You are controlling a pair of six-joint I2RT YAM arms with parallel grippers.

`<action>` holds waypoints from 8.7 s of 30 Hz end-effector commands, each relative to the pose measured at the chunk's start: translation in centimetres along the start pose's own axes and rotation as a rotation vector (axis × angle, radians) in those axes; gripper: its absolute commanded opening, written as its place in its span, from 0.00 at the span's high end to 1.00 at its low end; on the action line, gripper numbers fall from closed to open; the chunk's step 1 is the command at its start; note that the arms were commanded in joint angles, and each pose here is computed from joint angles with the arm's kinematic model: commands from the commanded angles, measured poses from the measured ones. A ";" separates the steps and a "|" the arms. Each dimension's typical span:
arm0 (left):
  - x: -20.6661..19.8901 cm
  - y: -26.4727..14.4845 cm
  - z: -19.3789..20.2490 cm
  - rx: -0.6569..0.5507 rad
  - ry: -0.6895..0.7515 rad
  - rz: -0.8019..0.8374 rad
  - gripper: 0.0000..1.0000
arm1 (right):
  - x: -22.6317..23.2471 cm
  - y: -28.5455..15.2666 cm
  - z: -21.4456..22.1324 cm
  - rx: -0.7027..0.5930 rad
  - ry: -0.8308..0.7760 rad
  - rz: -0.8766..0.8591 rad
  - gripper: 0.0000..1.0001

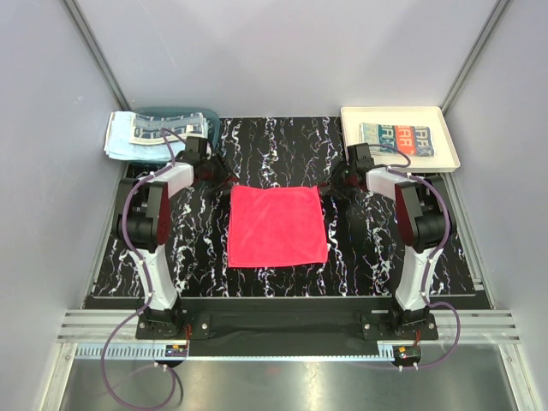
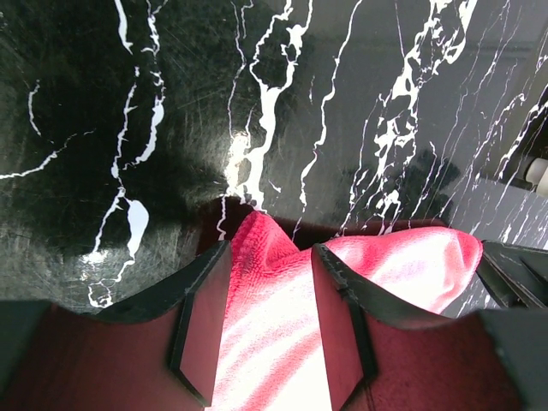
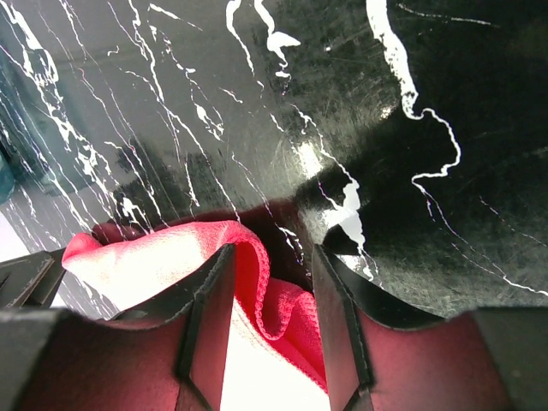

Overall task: Fold and stack the towels
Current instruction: Fold the towel

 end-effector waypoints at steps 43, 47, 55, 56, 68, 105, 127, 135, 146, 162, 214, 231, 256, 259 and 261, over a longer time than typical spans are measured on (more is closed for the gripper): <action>-0.2 0.8 -0.6 0.005 -0.045 0.054 0.72 | 1.7 0.4 -1.7 0.011 0.141 -0.150 0.61; -0.2 0.9 -0.6 0.003 -0.043 0.056 0.73 | 1.9 0.8 -1.8 0.003 0.144 -0.177 0.61; 0.0 1.1 -0.5 0.010 -0.049 0.050 0.74 | 1.4 1.6 -1.3 0.022 0.167 -0.176 0.61; 0.0 1.1 -0.5 0.011 -0.049 0.049 0.75 | 1.4 1.6 -1.2 0.026 0.165 -0.175 0.62; 0.0 1.0 -0.5 0.007 -0.049 0.049 0.76 | 0.7 1.8 -0.5 0.044 0.179 -0.176 0.62; -1.7 -0.8 -2.5 -0.048 0.046 0.041 1.00 | 3.4 -0.3 -2.5 -0.043 0.025 -0.095 0.93; -0.9 0.0 -2.1 -0.035 0.037 0.025 1.00 | 2.1 -1.0 -0.6 -0.026 0.116 -0.113 0.60; -0.9 0.1 -2.1 -0.035 0.034 0.025 1.00 | 2.3 -1.6 -0.4 -0.033 0.126 -0.122 0.60; -0.7 0.3 -1.9 -0.029 0.032 0.023 1.00 | 3.2 -1.1 -0.4 -0.020 0.141 -0.148 0.61; -0.5 0.7 -1.8 -0.022 0.031 0.019 1.00 | 2.8 0.9 0.0 0.003 0.145 -0.117 0.64; -2.1 3.0 -7.6 -0.174 0.174 0.082 0.47 | 5.3 2.4 -6.4 -0.162 -0.217 -0.077 0.60; -0.2 4.6 -5.9 -0.059 0.181 -0.003 0.48 | 3.5 4.3 -5.0 -0.075 -0.246 -0.036 0.63; -0.5 1.4 -4.7 -0.146 0.289 0.091 0.35 | 3.6 1.6 -4.6 -0.170 -0.258 -0.077 0.59; -0.6 1.0 -4.7 -0.153 0.293 0.102 0.36 | 3.7 1.2 -4.4 -0.174 -0.261 -0.085 0.59; -0.4 0.9 -4.8 -0.151 0.289 0.070 0.38 | 3.8 0.9 -4.5 -0.175 -0.266 -0.093 0.59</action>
Point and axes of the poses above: each gripper's point midway between its finger pads, its own y axis out along the fingers, its own x axis along the line the jaws close on, z = x × y, the point moved 8 cm from there along -y, back along the fingers, and after that the axes turned 2 degrees about y, right-handed, at the moved point
